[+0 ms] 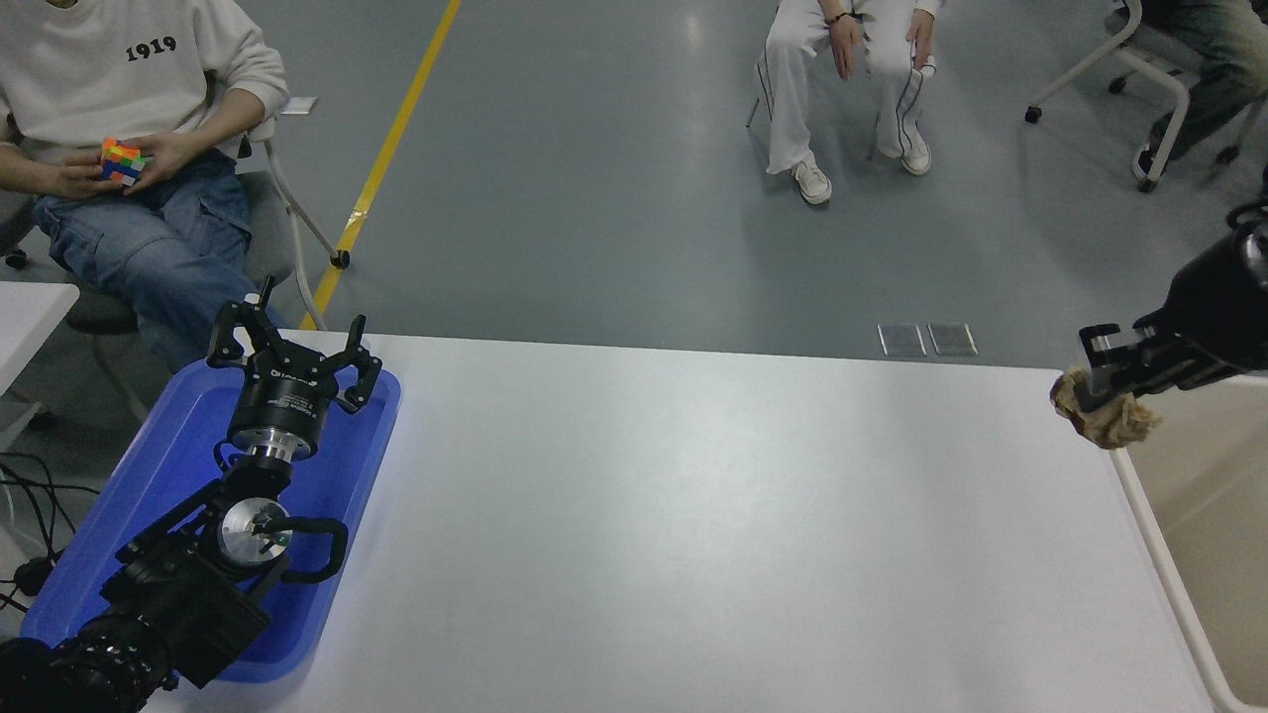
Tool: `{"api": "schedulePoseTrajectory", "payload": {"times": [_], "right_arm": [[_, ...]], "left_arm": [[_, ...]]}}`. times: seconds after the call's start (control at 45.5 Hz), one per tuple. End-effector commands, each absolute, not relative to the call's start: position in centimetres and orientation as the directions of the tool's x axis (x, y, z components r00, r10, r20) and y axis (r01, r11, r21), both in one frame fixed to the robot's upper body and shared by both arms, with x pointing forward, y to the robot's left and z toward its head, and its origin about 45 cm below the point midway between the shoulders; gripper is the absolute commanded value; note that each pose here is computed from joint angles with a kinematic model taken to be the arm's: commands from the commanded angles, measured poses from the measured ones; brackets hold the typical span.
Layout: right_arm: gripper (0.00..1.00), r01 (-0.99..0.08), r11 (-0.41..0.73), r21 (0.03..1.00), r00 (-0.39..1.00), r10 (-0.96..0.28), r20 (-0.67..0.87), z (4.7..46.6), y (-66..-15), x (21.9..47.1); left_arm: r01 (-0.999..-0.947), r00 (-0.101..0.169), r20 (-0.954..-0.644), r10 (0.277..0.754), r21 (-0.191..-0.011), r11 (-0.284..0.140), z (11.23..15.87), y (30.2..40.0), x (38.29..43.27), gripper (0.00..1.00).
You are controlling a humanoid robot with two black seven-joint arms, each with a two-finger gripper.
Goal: Pick up paper ball place in dustbin
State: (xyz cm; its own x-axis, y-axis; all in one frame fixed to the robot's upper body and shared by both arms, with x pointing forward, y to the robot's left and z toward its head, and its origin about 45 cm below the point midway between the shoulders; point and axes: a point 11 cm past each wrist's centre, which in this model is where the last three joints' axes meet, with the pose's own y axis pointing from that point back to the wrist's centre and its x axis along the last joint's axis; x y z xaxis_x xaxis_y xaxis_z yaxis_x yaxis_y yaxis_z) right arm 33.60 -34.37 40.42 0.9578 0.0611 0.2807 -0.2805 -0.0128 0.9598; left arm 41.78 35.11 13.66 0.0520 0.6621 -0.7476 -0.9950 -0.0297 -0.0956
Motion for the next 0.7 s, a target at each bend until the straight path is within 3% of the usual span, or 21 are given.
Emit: {"api": "schedulePoseTrajectory", "payload": {"times": [0.0, 0.33, 0.681], "right_arm": [[0.00, -0.330, -0.013, 0.944, 0.942, 0.065, 0.331, 43.5, -34.3, 33.4], [0.00, -0.305, 0.045, 0.951, 0.952, 0.009, 0.305, 42.9, -36.8, 32.7], [0.00, -0.262, 0.133, 0.956, 0.925, -0.248, 0.288, 40.9, -46.7, 29.5]], "left_arm": [[-0.9950, 0.052, -0.748, 0.662, -0.096, -0.029, 13.66, 35.09, 41.78, 1.00], [-0.9950, 0.052, -0.748, 0.662, -0.096, -0.029, 13.66, 35.09, 41.78, 1.00], [-0.9949, 0.052, -0.747, 0.663, -0.096, -0.030, 13.68, 35.16, 41.78, 1.00]]}}
